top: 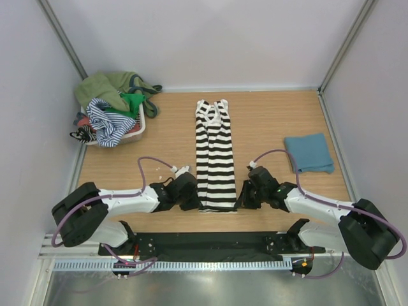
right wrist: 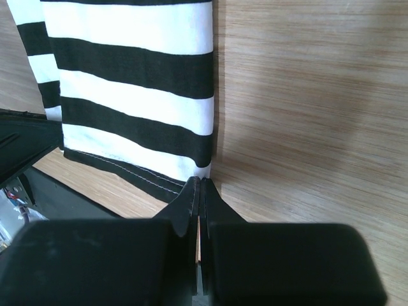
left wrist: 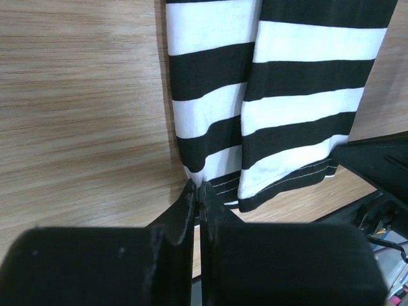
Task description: Fold and stack the tank tops
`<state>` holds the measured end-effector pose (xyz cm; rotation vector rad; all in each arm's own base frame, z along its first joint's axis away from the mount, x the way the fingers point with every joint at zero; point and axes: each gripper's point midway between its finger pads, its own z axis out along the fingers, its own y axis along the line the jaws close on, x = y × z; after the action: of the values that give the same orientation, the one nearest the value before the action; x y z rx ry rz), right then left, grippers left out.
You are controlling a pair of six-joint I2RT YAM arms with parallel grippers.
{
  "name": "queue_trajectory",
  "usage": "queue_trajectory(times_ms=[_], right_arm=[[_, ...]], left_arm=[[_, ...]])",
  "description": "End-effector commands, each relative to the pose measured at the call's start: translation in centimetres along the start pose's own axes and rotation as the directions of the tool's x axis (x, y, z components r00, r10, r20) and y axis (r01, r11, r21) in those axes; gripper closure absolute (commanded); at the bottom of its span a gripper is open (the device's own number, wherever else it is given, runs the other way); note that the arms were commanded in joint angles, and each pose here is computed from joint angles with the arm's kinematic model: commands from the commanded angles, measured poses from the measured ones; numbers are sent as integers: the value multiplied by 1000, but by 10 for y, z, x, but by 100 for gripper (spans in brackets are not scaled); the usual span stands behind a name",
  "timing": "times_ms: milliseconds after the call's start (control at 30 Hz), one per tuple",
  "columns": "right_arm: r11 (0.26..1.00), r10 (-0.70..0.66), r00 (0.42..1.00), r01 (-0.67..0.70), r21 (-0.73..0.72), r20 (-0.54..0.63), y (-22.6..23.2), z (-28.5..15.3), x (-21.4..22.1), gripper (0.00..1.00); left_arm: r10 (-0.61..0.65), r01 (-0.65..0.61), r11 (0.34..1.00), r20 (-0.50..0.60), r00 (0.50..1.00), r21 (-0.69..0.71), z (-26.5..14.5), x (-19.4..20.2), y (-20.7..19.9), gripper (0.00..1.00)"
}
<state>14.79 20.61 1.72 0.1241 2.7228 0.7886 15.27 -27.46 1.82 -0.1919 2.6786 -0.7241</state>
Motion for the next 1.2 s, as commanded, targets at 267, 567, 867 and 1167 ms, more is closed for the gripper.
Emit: queue_trajectory(times_ms=[267, 567, 867, 1167], right_arm=[[997, -41, 996, 46, -65, 77, 33, -30, -23, 99], [993, -98, 985, 106, -51, 140, 51, -55, -47, 99], [983, -185, 955, 176, 58, 231, 75, -69, -101, 99], [976, -210, 943, 186, 113, 260, 91, -67, -163, 99]], left_arm=[[27, -31, 998, 64, 998, 58, -37, -22, -27, 100], [53, -59, 996, 105, 993, 64, -57, -41, -41, 100], [30, -41, 997, 177, 984, 61, -75, -91, -47, 99], [12, -18, 999, 185, 983, 31, -62, -142, -50, 99]])
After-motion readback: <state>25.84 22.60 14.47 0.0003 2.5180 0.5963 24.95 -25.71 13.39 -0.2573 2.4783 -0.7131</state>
